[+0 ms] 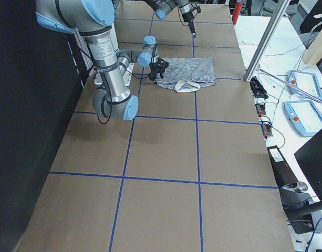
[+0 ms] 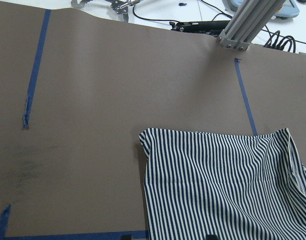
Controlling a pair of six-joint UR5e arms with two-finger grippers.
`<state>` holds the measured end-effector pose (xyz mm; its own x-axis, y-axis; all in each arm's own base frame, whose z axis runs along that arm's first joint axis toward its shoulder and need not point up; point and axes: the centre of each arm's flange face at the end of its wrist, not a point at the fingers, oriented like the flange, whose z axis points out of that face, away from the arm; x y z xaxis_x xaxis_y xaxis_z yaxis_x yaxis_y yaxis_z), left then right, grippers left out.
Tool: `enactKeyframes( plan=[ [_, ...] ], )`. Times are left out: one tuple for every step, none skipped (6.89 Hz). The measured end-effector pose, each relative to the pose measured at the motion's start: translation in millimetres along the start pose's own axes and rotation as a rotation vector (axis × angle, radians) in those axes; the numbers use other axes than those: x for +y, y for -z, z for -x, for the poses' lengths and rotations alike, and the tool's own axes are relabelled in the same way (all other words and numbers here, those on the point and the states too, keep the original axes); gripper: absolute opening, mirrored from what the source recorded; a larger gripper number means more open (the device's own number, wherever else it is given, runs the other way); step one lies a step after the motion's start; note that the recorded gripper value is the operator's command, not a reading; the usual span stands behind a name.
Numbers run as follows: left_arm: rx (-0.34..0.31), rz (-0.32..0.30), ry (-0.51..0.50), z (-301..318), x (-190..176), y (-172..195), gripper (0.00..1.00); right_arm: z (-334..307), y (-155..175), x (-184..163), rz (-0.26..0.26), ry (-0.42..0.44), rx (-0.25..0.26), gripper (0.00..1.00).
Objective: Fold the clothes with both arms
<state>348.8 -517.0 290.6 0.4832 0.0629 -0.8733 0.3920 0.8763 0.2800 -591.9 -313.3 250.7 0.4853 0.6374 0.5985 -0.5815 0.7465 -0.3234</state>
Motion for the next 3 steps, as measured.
enactKeyframes(
  plan=[
    [0.002,-0.001,0.000,-0.5,-0.1,0.7,0.58,-1.0,-1.7,-0.8,-0.002,0.000,0.004,0.71],
    [0.003,-0.001,-0.001,-1.1,-0.1,1.5,0.58,-2.0,-3.2,-1.1,-0.003,0.001,0.009,0.70],
    [0.004,-0.002,-0.001,-1.3,-0.1,1.8,0.58,-2.4,-4.9,-1.1,-0.003,0.001,0.013,0.70]
  ],
)
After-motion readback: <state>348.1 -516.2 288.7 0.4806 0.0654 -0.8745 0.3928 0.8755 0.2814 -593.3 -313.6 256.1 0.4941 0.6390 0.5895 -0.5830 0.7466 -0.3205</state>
